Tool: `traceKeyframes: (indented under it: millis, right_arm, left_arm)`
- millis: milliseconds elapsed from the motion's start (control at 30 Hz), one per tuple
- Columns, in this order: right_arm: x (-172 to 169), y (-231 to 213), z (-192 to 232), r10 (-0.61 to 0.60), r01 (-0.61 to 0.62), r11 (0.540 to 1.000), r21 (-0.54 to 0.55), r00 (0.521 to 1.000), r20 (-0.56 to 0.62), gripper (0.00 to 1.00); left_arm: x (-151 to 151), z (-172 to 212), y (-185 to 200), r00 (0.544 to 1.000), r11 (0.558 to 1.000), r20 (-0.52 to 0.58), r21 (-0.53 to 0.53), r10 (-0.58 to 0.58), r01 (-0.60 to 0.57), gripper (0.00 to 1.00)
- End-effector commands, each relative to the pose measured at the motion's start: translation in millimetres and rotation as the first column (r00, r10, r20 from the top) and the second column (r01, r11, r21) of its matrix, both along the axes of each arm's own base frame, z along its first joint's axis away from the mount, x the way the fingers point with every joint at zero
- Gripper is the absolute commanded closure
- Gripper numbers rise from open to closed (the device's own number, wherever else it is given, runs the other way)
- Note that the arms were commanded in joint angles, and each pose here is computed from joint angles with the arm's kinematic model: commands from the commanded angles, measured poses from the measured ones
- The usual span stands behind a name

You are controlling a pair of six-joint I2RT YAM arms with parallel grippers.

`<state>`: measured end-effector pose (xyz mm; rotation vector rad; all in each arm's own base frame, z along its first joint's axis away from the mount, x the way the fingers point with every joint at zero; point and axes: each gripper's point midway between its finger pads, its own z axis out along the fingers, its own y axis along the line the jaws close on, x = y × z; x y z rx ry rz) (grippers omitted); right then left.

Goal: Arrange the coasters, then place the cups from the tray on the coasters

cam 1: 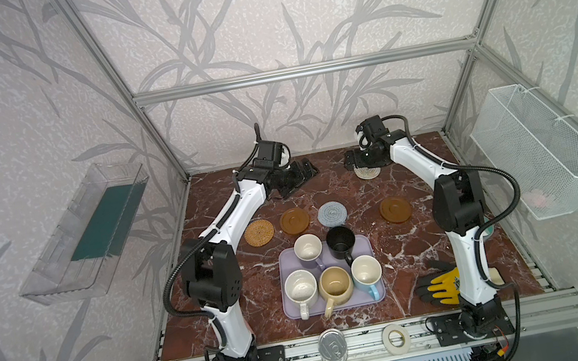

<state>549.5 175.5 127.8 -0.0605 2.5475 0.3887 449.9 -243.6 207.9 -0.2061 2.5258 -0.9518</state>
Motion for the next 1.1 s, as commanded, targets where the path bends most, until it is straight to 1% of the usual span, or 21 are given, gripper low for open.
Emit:
traceKeyframes:
  millis: [0, 133, 367, 533, 600, 700, 933, 1067]
  right_arm:
    - [12.0, -5.8, -11.3, -0.039, 0.039, 0.999, -0.03, 0.999, -0.002, 0.01]
    - [27.8, -11.6, -23.0, -0.072, 0.071, 0.995, -0.066, 0.997, -0.015, 0.04]
    - [43.6, -23.5, -40.9, -0.109, 0.103, 0.987, -0.126, 0.993, -0.043, 0.09]
    - [47.6, -34.0, -61.3, -0.13, 0.118, 0.983, -0.141, 0.989, -0.077, 0.14]
    - [47.4, -39.3, -68.3, -0.138, 0.123, 0.981, -0.147, 0.986, -0.097, 0.14]
    - [44.7, -46.9, -76.8, -0.15, 0.129, 0.978, -0.163, 0.981, -0.126, 0.13]
    - [43.7, -45.3, -87.4, -0.099, 0.074, 0.982, -0.171, 0.985, -0.142, 0.15]
    - [38.1, -47.1, -94.9, -0.079, 0.043, 0.979, -0.197, 0.981, -0.179, 0.15]
  left_arm:
    - [-1.1, 4.4, -8.3, 0.999, 0.999, 0.002, -0.001, -0.037, 0.037, 0.01]
    - [-0.5, 3.1, -10.4, 0.999, 0.999, -0.004, -0.005, -0.041, 0.041, 0.02]
    - [-3.9, -3.2, -8.7, 0.999, 0.999, -0.023, 0.005, -0.039, 0.039, 0.02]
    - [-6.0, -8.1, -12.8, 0.998, 0.999, -0.036, -0.005, -0.047, 0.046, 0.02]
    - [-7.2, -9.0, -18.1, 0.997, 0.998, -0.054, -0.034, -0.062, 0.06, 0.02]
    - [-7.5, -10.3, -19.0, 0.997, 0.998, -0.051, -0.022, -0.065, 0.064, 0.02]
    - [-8.2, -15.2, -18.3, 0.997, 0.998, -0.052, -0.02, -0.057, 0.056, 0.02]
    - [-10.3, -18.1, -18.6, 0.996, 0.998, -0.062, -0.026, -0.059, 0.057, 0.02]
